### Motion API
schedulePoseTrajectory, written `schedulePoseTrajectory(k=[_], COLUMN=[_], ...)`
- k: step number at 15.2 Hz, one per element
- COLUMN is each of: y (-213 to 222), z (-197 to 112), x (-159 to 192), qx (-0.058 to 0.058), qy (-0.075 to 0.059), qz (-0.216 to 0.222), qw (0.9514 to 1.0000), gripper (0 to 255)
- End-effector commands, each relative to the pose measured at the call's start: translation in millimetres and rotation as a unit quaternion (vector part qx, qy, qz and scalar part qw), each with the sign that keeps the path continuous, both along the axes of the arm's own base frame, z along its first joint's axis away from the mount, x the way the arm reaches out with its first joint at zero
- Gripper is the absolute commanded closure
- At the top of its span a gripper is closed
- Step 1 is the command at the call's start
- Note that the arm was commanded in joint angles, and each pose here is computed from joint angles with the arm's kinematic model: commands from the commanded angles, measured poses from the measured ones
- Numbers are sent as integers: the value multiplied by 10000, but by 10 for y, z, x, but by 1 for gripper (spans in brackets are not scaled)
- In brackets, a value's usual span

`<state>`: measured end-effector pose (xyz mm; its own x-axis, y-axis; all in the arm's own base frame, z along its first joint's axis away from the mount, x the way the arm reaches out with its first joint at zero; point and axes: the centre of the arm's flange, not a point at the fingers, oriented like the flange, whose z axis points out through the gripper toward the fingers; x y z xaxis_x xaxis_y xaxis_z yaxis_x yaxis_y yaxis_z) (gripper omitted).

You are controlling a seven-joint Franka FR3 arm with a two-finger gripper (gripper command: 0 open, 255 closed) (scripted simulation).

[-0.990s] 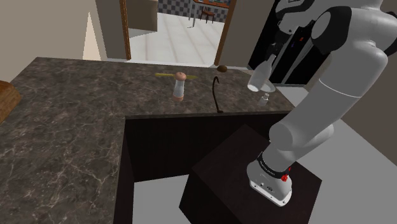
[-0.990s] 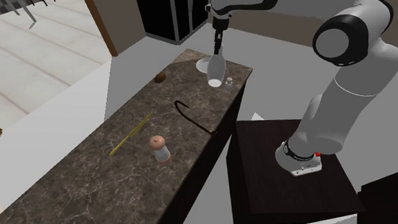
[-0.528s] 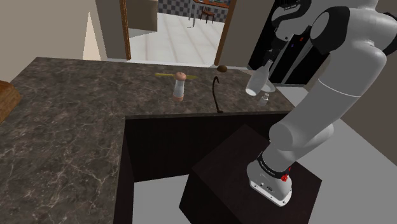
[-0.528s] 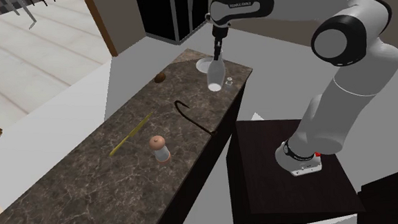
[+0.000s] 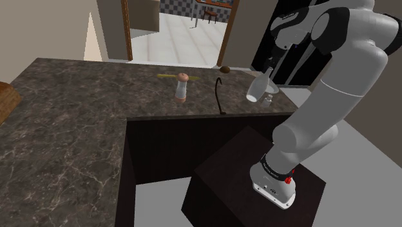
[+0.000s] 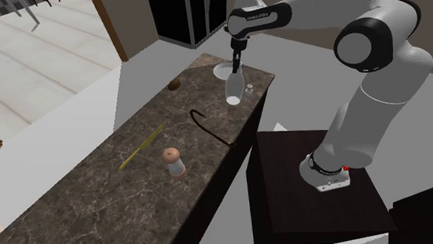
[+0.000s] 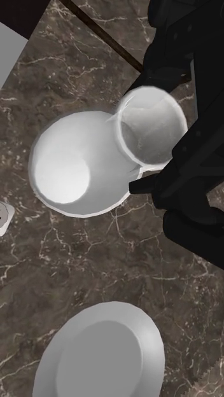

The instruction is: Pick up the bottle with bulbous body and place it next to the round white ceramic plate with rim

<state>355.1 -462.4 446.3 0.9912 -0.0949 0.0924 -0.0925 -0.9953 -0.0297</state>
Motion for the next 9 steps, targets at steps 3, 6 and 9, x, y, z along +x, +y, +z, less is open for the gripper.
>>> schedulePoseTrajectory(k=[3,6,9], y=[-7,-7,-7], z=[-64,-64,-63], x=[0,0,1], qx=[-5,-5,-5], qy=[-4,-4,-4], qz=[-1,-1,-1], qw=[10000,10000,10000], gripper=[255,255,0])
